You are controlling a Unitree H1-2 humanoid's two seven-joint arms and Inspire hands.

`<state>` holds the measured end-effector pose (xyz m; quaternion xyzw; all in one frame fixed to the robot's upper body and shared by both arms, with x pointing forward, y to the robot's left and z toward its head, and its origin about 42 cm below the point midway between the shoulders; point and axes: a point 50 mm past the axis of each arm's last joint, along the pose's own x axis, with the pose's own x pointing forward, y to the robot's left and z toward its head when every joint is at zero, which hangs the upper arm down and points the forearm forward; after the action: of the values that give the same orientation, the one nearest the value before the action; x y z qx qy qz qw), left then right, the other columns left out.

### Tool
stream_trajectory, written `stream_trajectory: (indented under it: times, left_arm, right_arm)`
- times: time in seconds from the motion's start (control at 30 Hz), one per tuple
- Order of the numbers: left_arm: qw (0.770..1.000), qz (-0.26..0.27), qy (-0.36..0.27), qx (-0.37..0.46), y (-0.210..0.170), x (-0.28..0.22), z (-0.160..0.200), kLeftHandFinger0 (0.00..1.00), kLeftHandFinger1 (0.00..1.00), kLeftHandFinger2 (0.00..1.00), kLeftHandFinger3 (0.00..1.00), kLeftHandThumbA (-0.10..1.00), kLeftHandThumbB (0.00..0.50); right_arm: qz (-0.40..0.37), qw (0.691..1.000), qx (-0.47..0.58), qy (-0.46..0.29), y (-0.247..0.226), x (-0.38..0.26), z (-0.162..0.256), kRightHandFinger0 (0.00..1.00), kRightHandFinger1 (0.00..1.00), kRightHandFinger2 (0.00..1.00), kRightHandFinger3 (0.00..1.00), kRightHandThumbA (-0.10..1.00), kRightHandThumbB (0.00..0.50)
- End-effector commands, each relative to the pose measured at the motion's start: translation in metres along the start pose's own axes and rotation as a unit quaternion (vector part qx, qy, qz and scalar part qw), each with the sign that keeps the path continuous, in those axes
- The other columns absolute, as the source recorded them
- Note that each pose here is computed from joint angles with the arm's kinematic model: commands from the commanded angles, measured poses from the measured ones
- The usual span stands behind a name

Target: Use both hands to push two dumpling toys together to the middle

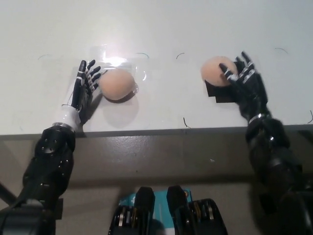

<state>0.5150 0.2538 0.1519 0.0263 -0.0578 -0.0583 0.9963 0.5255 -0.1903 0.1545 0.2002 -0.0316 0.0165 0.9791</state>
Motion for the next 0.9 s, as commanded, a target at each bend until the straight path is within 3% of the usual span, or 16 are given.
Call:
stream_trajectory:
  times: [0.0, 0.1, 0.3, 0.5, 0.63, 0.87]
  left_arm:
    - [1.0, -0.024, 0.01, 0.004, -0.031, 0.002, -0.004, 1.0, 1.0, 1.0, 1.0, 1.0, 0.385]
    - [0.999, -0.031, 0.003, 0.005, -0.041, 0.008, 0.002, 1.0, 1.0, 1.0, 1.0, 1.0, 0.368]
    - [0.999, -0.038, -0.009, 0.009, -0.064, 0.016, 0.013, 1.0, 1.0, 1.0, 1.0, 1.0, 0.352]
    - [0.999, -0.045, -0.004, 0.006, -0.084, 0.025, 0.022, 1.0, 1.0, 1.0, 1.0, 1.0, 0.368]
    - [0.998, -0.054, -0.008, 0.017, -0.096, 0.029, 0.027, 1.0, 1.0, 1.0, 1.0, 1.0, 0.368]
    - [0.998, -0.061, -0.011, 0.028, -0.111, 0.033, 0.034, 1.0, 1.0, 1.0, 1.0, 1.0, 0.371]
  right_arm:
    - [0.031, 0.999, 0.024, -0.013, 0.03, 0.004, -0.001, 1.0, 1.0, 1.0, 1.0, 1.0, 0.166]
    - [0.032, 0.999, 0.026, -0.007, 0.039, 0.001, -0.008, 1.0, 1.0, 1.0, 1.0, 1.0, 0.194]
    - [0.036, 0.998, 0.046, 0.001, 0.053, -0.002, -0.018, 1.0, 1.0, 1.0, 1.0, 1.0, 0.194]
    - [0.044, 0.998, 0.048, -0.006, 0.065, 0.001, -0.014, 1.0, 1.0, 1.0, 1.0, 1.0, 0.179]
    - [0.052, 0.997, 0.053, -0.007, 0.076, 0.005, -0.011, 1.0, 1.0, 1.0, 1.0, 1.0, 0.205]
    - [0.061, 0.997, 0.053, -0.007, 0.093, 0.007, -0.01, 1.0, 1.0, 1.0, 1.0, 1.0, 0.198]
